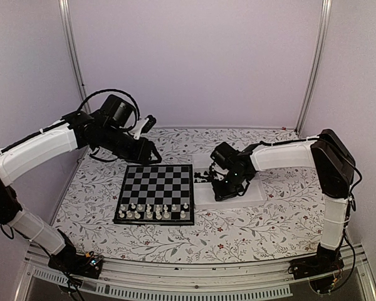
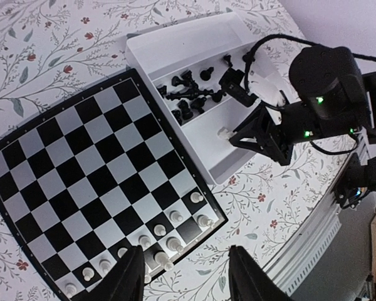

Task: Set up the chess pieces on the board
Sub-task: Pick up the chess piece from the storage box.

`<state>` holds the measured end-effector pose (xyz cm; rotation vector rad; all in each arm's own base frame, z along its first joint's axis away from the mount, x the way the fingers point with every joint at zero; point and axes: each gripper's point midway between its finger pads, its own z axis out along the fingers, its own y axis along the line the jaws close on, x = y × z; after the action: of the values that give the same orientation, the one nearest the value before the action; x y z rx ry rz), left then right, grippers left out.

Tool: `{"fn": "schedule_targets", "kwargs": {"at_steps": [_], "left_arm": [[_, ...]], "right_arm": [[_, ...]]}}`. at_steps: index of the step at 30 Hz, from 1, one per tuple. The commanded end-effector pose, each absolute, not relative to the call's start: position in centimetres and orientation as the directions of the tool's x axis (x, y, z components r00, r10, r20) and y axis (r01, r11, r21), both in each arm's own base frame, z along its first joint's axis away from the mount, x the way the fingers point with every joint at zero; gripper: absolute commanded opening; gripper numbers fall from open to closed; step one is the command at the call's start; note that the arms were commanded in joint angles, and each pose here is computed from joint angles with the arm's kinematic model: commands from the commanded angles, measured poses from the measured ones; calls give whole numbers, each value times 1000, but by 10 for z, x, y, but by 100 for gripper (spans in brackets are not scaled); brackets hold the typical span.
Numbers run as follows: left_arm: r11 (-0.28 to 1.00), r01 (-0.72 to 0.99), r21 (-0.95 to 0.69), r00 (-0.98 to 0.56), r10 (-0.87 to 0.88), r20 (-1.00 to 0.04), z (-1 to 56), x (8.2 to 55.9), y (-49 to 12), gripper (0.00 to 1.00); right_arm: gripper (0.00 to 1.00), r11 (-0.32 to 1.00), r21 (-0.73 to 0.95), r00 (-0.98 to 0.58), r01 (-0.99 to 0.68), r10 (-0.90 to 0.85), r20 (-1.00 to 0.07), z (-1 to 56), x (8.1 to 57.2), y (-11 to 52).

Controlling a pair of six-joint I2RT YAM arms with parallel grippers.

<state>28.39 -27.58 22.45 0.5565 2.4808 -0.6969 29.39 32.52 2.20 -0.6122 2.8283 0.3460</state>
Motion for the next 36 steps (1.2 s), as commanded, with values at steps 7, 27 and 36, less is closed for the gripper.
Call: {"fn": "schedule_targets", "kwargs": {"at_steps": [7, 27, 36], "left_arm": [[626, 490, -606, -836, 140, -531, 222, 303, -337, 48], [399, 340, -852, -939, 186, -288, 176, 299, -366, 46], [372, 321, -871, -945, 192, -266, 172, 300, -367, 38]], "right_arm": [[14, 804, 341, -838, -487, -320, -443, 122, 286, 359], [16, 643, 418, -715, -641, -302, -631, 193, 278, 416], [17, 630, 424, -702, -650, -285, -653, 201, 281, 421]]}}
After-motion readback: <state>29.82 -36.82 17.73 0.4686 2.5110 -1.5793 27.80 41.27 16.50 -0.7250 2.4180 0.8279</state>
